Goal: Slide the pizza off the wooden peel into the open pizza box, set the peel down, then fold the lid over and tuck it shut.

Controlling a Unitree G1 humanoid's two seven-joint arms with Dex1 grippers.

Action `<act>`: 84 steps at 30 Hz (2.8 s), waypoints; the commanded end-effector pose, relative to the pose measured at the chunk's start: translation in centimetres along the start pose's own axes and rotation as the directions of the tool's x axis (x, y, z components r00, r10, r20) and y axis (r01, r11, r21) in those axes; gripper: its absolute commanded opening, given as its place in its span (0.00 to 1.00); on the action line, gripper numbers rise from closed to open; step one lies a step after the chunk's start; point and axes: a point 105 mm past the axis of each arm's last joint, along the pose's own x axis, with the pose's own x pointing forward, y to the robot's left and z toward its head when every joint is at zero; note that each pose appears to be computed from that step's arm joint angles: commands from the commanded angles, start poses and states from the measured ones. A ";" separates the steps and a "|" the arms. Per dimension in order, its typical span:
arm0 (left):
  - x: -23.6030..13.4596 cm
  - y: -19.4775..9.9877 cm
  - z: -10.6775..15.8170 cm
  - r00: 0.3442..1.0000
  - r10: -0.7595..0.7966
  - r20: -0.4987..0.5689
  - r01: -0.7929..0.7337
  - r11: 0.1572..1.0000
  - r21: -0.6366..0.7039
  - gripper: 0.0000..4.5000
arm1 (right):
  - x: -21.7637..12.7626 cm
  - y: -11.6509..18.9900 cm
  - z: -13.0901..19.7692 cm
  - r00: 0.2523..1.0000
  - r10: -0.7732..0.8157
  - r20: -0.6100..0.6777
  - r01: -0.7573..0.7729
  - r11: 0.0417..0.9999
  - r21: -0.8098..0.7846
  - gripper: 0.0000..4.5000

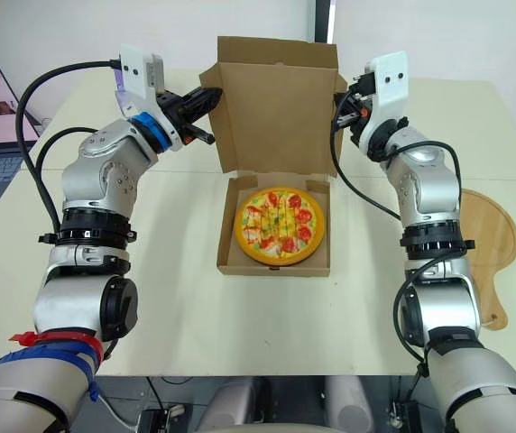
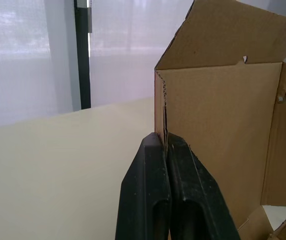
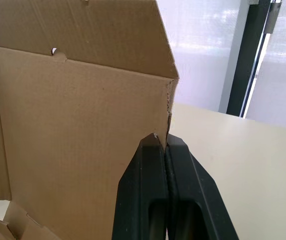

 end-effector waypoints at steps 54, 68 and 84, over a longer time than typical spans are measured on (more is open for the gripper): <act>-3.1 -3.0 1.9 0.986 0.133 0.103 -0.146 0.981 0.132 0.01 | -2.1 7.8 1.5 0.998 -0.022 0.053 0.019 0.999 0.042 0.00; -5.3 -5.1 0.9 0.984 0.134 0.114 -0.147 0.982 0.116 0.01 | -4.8 9.7 -0.3 0.999 -0.039 0.025 0.036 0.992 0.124 0.00; -8.3 -7.4 -0.9 0.979 0.169 0.110 -0.181 0.978 0.105 0.01 | -7.3 10.6 -2.1 0.999 -0.016 -0.044 0.024 0.981 0.191 0.00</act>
